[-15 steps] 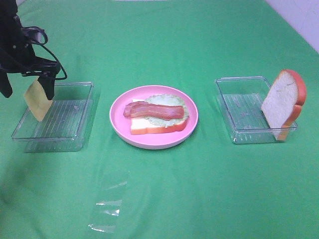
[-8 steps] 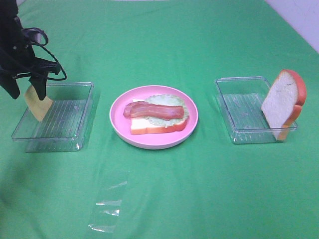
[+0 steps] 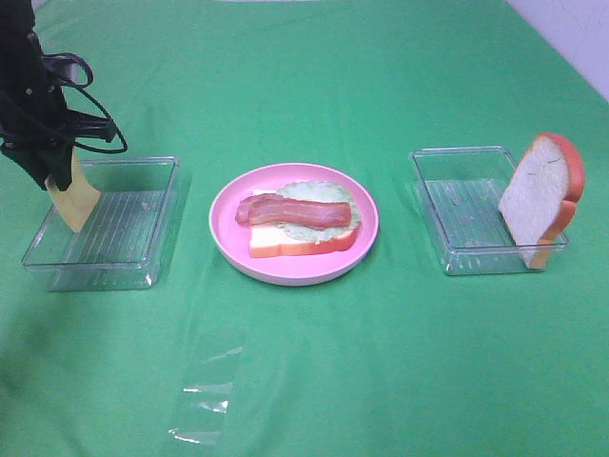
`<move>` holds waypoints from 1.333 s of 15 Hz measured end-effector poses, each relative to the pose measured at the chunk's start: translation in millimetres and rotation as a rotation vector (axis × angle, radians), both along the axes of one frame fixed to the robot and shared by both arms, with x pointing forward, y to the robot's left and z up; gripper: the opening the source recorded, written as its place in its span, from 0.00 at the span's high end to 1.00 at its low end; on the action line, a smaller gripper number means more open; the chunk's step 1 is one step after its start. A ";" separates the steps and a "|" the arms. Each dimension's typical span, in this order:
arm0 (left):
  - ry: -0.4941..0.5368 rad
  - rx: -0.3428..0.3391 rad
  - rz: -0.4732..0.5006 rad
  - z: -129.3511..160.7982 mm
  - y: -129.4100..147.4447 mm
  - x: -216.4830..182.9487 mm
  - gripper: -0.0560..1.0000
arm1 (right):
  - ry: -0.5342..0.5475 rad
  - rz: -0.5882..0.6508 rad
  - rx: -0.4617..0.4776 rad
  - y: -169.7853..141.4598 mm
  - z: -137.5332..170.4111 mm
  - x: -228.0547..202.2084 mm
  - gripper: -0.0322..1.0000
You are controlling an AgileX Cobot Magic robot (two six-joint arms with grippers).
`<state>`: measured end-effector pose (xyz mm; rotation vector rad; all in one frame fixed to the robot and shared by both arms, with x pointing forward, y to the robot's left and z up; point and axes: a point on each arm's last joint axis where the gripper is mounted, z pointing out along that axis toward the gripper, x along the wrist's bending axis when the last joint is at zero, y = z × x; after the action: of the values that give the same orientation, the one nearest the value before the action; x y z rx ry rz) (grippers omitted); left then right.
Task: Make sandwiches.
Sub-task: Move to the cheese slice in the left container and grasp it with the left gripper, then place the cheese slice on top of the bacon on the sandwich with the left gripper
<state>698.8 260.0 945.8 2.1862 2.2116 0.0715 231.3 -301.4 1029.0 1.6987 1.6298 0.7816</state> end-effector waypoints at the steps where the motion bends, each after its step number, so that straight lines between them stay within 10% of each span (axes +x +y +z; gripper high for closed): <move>1: 0.000 0.000 0.000 0.0 0.0 0.0 0.88 | 0.000 0.000 0.000 0.0 0.0 0.0 0.10; 10: -0.065 -0.080 -0.026 21.9 -15.2 5.8 0.95 | 0.000 0.000 0.000 0.0 0.0 0.0 0.10; 14: -0.264 -0.189 -0.086 103.0 -50.7 -3.2 0.95 | 0.000 0.000 0.000 0.0 0.0 0.0 0.10; 20: -0.261 -0.394 -0.207 124.3 -114.2 -26.5 0.95 | 0.000 0.000 0.000 0.0 0.0 0.0 0.10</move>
<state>672.4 145.8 1070.1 2.0361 1.6854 -0.0743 231.3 -301.4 1029.0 1.6987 1.6298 0.7816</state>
